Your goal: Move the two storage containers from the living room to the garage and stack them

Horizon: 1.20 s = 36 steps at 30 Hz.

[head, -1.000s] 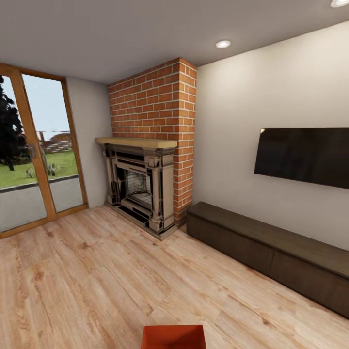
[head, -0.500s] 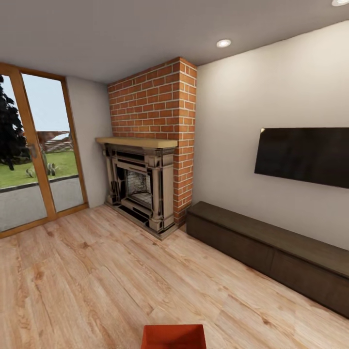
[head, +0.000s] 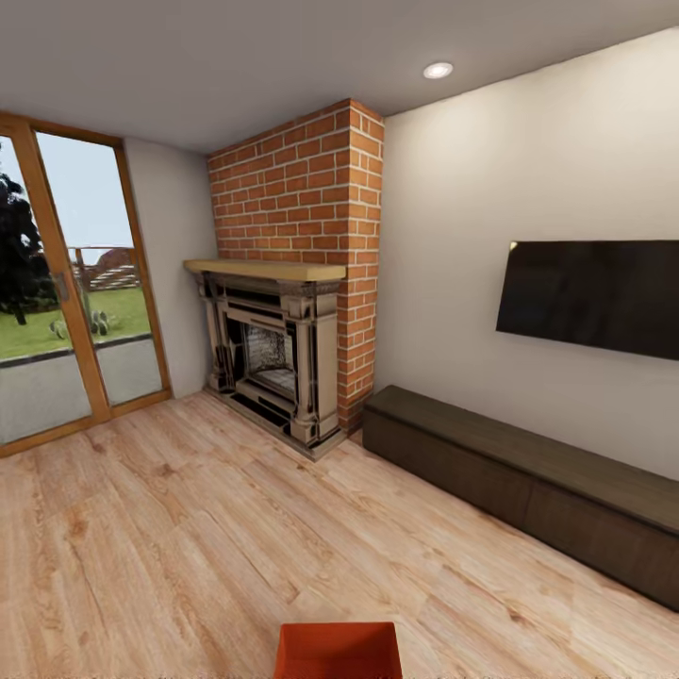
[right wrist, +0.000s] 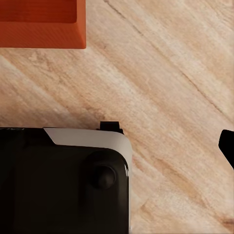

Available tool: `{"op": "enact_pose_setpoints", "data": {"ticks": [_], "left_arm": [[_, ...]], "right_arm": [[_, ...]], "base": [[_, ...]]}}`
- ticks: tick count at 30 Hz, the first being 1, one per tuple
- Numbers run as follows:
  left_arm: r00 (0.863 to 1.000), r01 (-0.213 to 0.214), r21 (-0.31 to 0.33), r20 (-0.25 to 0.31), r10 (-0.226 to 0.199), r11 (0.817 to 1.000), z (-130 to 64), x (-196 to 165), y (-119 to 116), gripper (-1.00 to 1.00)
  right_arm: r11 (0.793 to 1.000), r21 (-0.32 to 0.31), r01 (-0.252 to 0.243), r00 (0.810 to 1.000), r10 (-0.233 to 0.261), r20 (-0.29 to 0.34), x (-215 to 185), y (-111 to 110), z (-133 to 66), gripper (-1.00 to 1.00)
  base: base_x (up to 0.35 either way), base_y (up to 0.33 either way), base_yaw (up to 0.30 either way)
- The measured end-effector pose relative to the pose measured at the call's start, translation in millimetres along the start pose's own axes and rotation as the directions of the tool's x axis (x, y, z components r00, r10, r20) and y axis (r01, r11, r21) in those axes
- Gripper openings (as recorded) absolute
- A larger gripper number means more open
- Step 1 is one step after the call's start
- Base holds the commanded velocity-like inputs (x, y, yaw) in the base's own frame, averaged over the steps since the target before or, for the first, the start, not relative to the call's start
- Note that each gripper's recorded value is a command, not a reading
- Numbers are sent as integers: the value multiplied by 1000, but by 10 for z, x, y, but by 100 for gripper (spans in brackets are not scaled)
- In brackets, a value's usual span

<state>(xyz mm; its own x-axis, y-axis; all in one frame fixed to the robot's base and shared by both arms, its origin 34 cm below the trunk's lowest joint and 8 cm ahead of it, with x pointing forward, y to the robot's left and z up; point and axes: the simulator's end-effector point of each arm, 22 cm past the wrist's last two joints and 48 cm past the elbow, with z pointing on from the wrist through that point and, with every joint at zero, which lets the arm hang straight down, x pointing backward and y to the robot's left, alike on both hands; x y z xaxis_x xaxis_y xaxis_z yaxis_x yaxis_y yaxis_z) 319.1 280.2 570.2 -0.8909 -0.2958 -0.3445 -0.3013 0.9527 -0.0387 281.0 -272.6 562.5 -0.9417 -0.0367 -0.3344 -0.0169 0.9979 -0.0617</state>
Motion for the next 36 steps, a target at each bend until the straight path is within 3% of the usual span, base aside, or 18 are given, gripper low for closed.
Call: {"op": "enact_pose_setpoints", "data": {"ticks": [36], "left_arm": [[999,-9,-17,-54,8,1000,24,212,83,100]], "right_arm": [[1000,-2,5,998,-5,-56,224,2,2,100]], "base": [[0,0,0]]}}
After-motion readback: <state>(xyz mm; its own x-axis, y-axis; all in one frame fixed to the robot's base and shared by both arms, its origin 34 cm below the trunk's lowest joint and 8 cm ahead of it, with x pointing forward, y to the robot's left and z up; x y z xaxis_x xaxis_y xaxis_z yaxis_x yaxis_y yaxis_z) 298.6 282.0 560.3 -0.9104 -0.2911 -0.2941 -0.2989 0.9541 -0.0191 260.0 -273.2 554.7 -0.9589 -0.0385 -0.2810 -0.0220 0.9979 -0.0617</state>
